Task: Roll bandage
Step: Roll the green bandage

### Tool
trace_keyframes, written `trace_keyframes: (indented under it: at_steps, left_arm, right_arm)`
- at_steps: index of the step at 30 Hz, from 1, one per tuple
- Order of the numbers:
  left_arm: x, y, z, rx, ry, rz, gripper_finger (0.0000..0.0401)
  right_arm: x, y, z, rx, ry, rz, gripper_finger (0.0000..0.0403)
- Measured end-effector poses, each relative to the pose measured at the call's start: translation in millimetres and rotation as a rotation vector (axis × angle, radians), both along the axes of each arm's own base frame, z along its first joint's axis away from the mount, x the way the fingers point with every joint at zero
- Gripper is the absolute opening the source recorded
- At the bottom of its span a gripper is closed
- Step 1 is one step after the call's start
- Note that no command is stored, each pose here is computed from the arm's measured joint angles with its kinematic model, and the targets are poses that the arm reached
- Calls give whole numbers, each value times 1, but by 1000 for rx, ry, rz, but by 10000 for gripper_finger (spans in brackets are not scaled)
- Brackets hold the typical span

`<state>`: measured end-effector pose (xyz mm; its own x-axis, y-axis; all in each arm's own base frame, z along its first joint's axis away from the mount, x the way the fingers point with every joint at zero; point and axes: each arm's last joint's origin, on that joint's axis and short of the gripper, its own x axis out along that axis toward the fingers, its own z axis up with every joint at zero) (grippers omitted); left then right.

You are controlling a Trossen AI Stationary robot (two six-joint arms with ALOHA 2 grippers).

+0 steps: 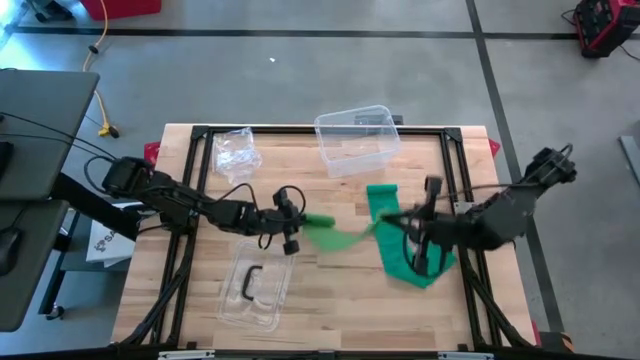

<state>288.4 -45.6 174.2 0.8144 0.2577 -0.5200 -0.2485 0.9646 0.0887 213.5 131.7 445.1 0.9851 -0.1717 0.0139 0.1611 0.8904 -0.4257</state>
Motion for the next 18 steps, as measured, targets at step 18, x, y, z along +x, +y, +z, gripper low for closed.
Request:
trace_keyframes:
  at_steps: [18]
  left_arm:
    - [-7, -49, -30, -156, 130, -189, 14]
  right_arm:
    - [27, -150, -57, 277, 387, -576, 0]
